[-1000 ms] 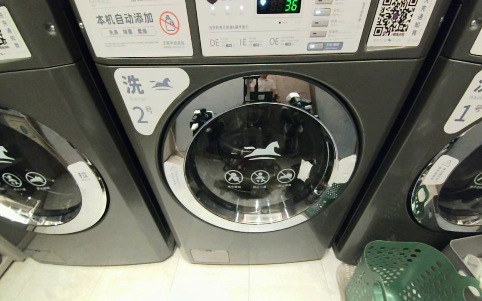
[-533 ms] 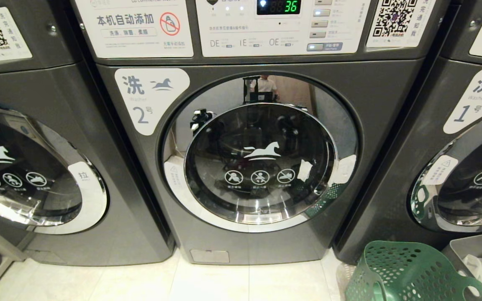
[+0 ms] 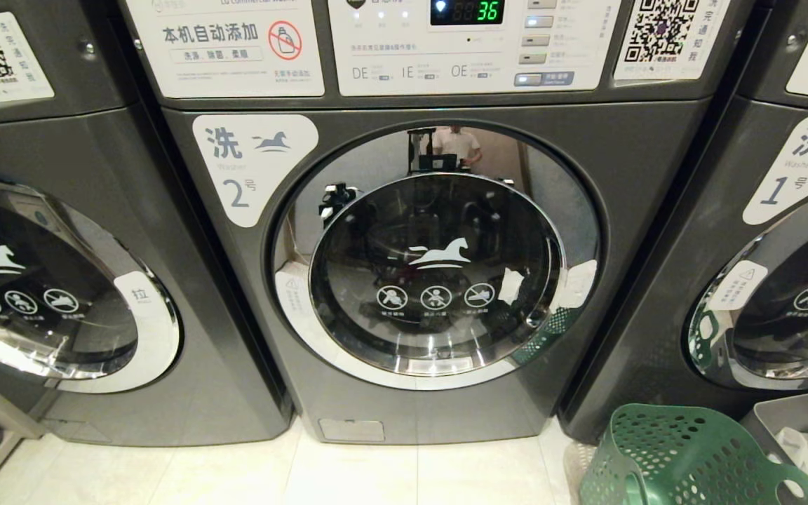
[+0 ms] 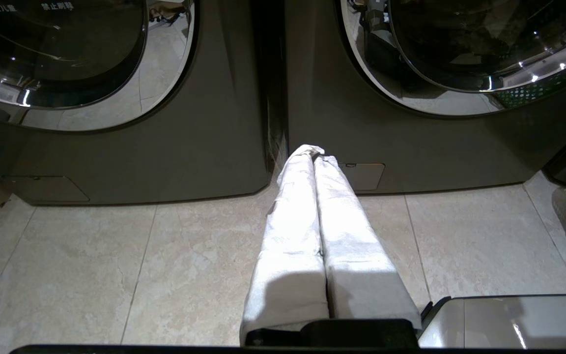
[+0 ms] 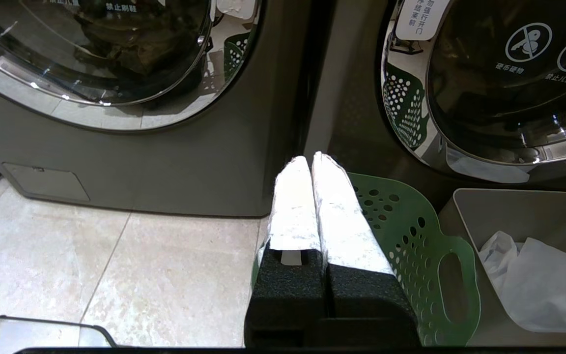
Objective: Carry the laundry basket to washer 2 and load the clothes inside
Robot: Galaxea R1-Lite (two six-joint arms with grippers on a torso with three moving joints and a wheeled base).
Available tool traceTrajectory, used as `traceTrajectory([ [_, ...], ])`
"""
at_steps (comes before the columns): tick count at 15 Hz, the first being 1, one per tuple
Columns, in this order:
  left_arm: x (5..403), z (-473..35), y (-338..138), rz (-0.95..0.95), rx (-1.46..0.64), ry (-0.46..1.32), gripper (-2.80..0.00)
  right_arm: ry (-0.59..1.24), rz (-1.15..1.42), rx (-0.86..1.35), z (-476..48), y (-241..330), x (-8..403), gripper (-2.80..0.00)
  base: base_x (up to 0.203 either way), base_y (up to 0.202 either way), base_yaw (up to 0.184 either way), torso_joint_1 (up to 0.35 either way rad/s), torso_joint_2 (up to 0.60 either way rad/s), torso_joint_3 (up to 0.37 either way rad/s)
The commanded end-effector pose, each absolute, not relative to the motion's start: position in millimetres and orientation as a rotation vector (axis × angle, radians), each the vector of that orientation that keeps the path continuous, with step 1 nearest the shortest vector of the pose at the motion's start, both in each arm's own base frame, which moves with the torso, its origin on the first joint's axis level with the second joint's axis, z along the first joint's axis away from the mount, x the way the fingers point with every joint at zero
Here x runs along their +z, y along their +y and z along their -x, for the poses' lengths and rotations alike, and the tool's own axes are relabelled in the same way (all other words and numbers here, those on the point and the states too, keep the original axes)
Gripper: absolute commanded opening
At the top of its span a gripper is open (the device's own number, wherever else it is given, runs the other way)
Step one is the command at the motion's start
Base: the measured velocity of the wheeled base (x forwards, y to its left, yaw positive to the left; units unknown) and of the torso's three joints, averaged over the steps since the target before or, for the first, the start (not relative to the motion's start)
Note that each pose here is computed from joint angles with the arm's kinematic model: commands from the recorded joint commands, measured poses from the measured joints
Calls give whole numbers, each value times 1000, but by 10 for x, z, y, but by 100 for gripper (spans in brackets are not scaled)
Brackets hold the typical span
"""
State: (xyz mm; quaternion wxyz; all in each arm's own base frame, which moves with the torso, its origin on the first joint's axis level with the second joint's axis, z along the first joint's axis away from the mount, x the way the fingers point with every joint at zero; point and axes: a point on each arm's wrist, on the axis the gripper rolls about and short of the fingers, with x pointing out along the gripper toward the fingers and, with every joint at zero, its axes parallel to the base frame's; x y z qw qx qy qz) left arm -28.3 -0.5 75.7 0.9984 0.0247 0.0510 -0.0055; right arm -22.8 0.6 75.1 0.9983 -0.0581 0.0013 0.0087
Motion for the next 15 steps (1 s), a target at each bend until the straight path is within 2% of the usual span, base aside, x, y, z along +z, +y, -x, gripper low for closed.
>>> traceTrajectory([
  [1,755,283,-5,-50,-10,103,-280,6,118,16,228,6,747,-280,0,0,0,0,0,0],
  [5,767,270,-4,-52,-8,71,-280,5,115,15,228,5,748,-280,0,0,0,0,0,0],
  [8,832,217,-3,-45,0,-123,-280,2,94,12,227,5,749,-280,0,0,0,0,0,0],
  [10,758,202,0,-2,10,-72,-280,1,95,12,227,5,751,-280,0,0,0,0,0,0],
  [15,758,202,2,19,19,-72,-280,6,87,11,227,4,746,-280,0,0,0,0,0,0],
])
